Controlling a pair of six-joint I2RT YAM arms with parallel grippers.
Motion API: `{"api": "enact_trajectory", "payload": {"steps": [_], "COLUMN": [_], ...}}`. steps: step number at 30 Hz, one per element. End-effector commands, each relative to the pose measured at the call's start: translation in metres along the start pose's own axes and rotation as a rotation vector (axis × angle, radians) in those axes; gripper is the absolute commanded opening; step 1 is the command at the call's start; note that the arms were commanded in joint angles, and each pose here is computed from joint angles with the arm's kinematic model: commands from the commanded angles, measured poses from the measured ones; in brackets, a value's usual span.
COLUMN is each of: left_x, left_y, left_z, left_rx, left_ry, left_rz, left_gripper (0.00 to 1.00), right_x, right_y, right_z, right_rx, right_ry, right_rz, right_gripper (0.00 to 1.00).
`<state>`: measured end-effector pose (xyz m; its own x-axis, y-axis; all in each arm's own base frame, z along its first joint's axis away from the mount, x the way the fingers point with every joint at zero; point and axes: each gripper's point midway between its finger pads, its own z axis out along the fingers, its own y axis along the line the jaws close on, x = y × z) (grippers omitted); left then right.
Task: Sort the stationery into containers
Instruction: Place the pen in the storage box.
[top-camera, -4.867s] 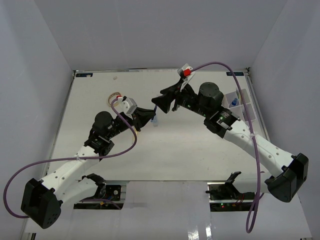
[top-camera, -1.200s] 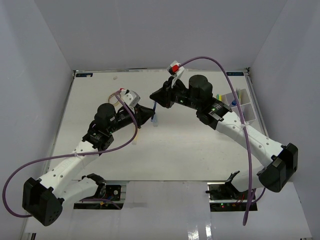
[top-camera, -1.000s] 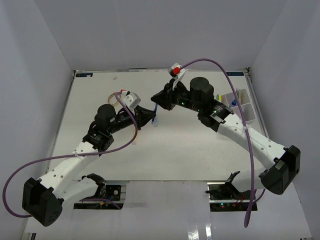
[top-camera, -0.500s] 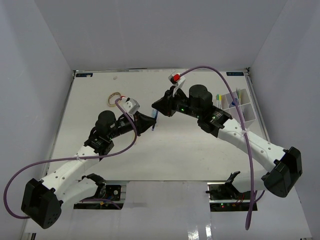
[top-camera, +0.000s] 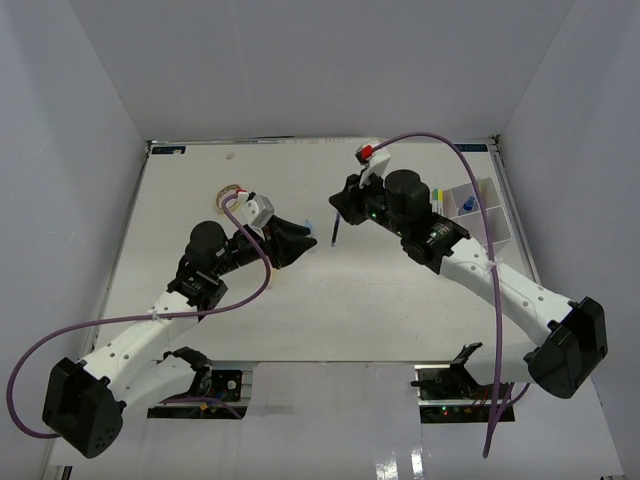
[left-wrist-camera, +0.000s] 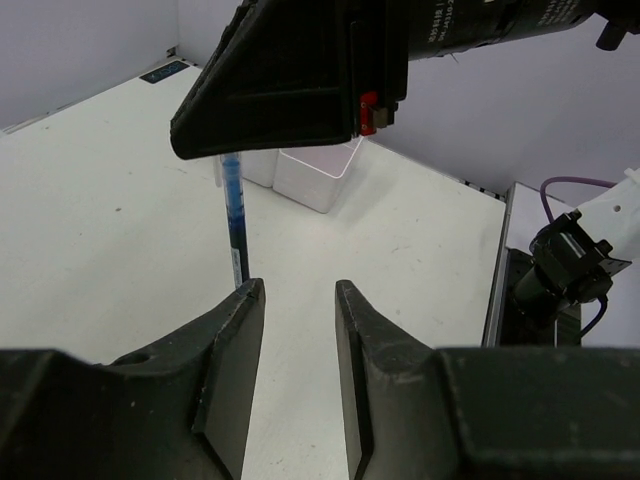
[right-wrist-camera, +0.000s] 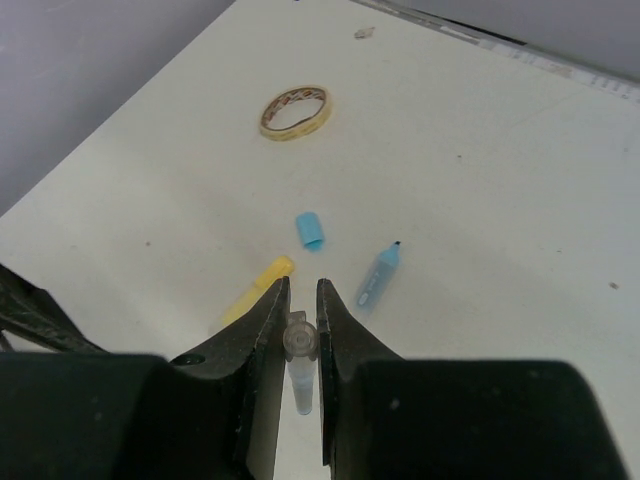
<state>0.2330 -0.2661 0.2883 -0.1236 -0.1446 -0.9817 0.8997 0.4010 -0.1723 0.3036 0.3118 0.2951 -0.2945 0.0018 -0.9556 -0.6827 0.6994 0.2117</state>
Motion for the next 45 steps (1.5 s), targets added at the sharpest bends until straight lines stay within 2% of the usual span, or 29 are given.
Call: {"api": "enact_trajectory", "payload": {"steps": [1, 6, 8, 12, 15, 19, 27, 38, 41, 44, 45], "left_x": [-0.022, -0.022, -0.019, -0.022, -0.021, -0.015, -0.001, 0.002, 0.002, 0.002, 0.002], "left_y": [-0.006, 0.0, 0.01, 0.029, 0.049, 0.074, 0.108, 0.113, 0.112, 0.113, 0.113], "left_z": [0.002, 0.003, 0.003, 0.001, -0.003, -0.01, -0.022, -0.024, -0.024, -0.025, -0.025], "left_rx": [0.028, -0.008, -0.064, -0.176, -0.29, -0.442, -0.644, -0.671, -0.667, -0.671, -0.673], "left_ry": [-0.041, -0.034, -0.023, -0.022, -0.015, 0.015, 0.08, 0.095, 0.091, 0.09, 0.091], "left_rz": [0.032, 0.024, 0.01, 0.003, -0.017, -0.042, -0.077, -0.071, -0.071, -0.068, -0.067], "left_gripper": [0.47, 0.64, 0.68, 0.85, 0.93, 0.98, 0.98, 0.98, 0.98, 0.98, 0.98], "right_x": [-0.027, -0.032, -0.042, -0.049, -0.048, -0.04, -0.013, 0.015, 0.021, 0.027, 0.03], "right_y": [-0.032, -0.09, -0.117, -0.173, -0.209, -0.253, -0.304, -0.338, -0.343, -0.346, -0.347], "right_z": [-0.018, -0.046, -0.068, -0.117, -0.154, -0.198, -0.242, -0.254, -0.25, -0.242, -0.24], "right_rx": [0.131, 0.345, 0.443, 0.705, 0.881, 1.073, 1.27, 1.356, 1.347, 1.323, 1.318], "right_ry": [-0.094, -0.132, -0.164, -0.215, -0.222, -0.223, -0.194, -0.236, -0.23, -0.208, -0.2], "right_rz": [-0.04, -0.064, -0.076, -0.084, -0.101, -0.071, 0.015, 0.039, 0.034, 0.034, 0.037], "right_gripper": [0.08, 0.08, 0.08, 0.08, 0.08, 0.08, 0.08, 0.08, 0.11, 0.19, 0.26]}}
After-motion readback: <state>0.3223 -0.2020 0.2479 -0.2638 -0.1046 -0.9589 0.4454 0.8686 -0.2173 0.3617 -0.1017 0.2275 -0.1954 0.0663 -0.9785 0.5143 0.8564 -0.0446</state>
